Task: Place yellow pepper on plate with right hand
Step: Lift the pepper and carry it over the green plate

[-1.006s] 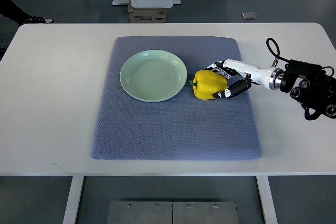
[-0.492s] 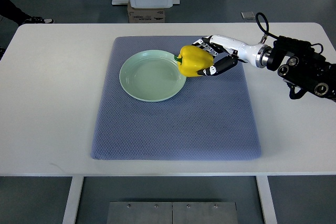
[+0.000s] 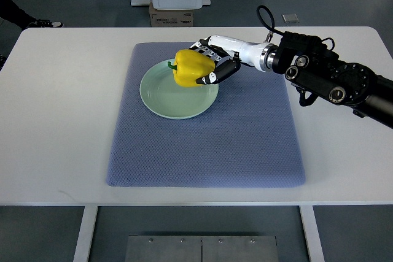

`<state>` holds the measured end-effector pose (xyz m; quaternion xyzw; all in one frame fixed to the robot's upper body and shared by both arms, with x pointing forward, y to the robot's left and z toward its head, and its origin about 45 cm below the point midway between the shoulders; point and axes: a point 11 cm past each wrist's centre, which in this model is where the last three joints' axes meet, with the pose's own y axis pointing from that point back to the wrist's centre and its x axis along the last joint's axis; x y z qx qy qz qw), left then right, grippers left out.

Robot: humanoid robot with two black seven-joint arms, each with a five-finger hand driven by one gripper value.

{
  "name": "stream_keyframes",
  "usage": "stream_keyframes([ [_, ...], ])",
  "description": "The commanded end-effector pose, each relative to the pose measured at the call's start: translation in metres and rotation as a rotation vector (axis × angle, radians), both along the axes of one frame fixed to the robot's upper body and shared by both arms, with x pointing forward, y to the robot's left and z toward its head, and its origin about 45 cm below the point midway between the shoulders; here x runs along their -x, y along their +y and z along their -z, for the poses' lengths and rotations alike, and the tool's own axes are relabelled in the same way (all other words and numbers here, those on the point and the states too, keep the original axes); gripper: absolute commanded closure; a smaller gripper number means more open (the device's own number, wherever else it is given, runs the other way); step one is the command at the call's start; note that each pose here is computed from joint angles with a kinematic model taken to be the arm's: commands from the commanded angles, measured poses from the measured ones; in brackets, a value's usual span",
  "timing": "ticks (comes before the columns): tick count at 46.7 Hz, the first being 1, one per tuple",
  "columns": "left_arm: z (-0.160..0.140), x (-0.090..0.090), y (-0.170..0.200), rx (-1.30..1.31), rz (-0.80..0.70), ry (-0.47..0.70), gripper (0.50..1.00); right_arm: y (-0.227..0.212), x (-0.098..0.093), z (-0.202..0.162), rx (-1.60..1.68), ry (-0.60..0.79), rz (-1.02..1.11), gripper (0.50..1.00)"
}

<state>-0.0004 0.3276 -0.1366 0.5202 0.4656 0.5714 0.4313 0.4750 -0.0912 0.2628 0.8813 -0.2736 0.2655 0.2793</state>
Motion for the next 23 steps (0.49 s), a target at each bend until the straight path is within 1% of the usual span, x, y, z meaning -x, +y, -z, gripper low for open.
stream_keyframes([
  [1,0.0,0.0,0.0,0.0,0.0,-0.001,0.5,0.009,0.002,0.003,0.016,0.012,0.001,1.0],
  [16,0.0,0.0,0.0,0.0,0.0,-0.001,0.5,0.045,0.013,0.014,0.068,0.046,0.007,1.0],
  [23,0.0,0.001,0.0,0.0,0.0,0.001,0.5,0.039,0.01,0.02,0.087,0.053,0.063,1.0],
])
